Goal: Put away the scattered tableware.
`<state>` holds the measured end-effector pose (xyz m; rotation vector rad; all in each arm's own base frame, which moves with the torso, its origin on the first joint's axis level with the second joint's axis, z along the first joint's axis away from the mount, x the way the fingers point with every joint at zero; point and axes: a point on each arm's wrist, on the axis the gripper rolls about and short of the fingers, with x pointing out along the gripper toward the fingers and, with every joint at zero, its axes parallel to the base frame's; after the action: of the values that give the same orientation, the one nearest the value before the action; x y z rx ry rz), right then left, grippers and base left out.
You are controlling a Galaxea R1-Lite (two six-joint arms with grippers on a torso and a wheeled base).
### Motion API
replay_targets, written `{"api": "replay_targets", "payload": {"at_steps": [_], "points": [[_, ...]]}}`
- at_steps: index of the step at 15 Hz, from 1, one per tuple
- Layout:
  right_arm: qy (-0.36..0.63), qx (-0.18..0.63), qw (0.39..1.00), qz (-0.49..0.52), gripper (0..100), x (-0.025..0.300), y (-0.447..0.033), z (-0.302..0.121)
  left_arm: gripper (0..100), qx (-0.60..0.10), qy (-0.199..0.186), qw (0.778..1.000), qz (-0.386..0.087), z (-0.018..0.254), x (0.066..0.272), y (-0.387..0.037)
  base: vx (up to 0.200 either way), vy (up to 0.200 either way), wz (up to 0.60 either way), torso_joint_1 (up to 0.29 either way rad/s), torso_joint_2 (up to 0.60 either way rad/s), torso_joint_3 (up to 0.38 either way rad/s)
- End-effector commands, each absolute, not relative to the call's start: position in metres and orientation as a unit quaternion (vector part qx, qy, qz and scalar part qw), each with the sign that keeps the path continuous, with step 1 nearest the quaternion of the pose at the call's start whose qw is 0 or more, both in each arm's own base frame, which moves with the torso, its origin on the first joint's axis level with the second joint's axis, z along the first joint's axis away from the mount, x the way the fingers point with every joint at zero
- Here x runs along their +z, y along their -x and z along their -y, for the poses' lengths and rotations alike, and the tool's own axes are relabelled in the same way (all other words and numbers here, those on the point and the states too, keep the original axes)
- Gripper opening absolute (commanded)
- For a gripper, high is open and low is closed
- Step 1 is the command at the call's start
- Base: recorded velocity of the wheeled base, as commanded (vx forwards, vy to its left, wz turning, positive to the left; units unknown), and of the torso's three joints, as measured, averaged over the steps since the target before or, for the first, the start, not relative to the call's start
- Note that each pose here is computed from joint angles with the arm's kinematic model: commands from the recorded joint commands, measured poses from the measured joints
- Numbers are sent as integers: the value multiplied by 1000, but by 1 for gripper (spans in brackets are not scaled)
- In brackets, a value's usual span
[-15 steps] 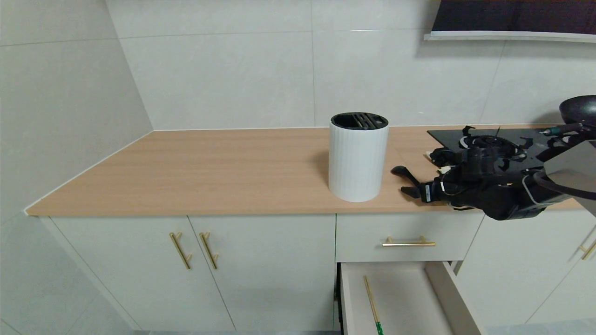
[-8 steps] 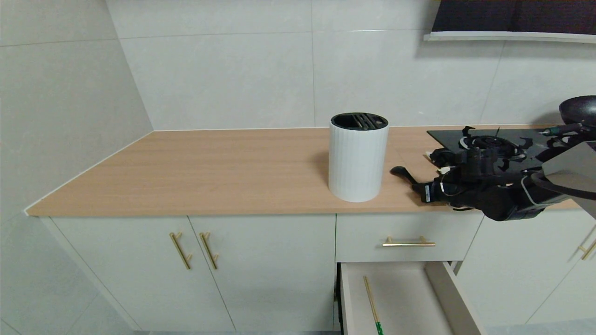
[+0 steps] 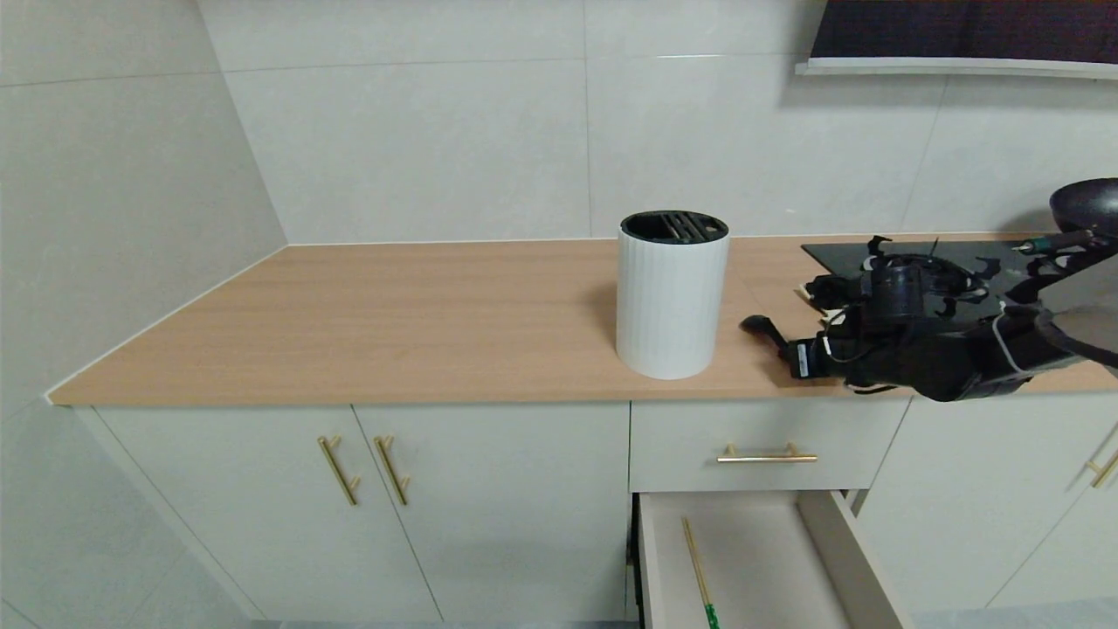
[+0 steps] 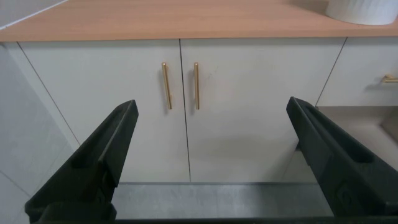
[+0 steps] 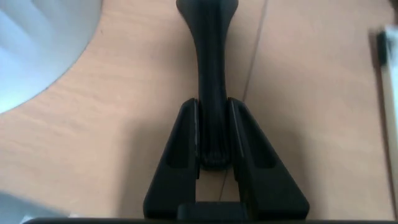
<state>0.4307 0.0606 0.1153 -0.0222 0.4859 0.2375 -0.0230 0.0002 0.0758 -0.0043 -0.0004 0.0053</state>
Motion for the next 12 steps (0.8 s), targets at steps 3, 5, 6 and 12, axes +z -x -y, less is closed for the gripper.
{"api": "replay_targets", "payload": {"at_steps": [3,5,6,12], "points": [[-69,117,960,-244,0,221,-352,-71,100,3,2,1000,0,0,76,23,0,0,0,0,0,0],[-96,109,950,-276,0,233,-322,-69,100,3,2,1000,0,0,76,23,0,0,0,0,0,0],[-100,106,946,-288,0,231,-312,-67,100,3,2,1000,0,0,76,23,0,0,0,0,0,0],[-99,98,934,-330,0,208,-247,-53,100,3,2,1000,0,0,76,23,0,0,0,0,0,0]]}}
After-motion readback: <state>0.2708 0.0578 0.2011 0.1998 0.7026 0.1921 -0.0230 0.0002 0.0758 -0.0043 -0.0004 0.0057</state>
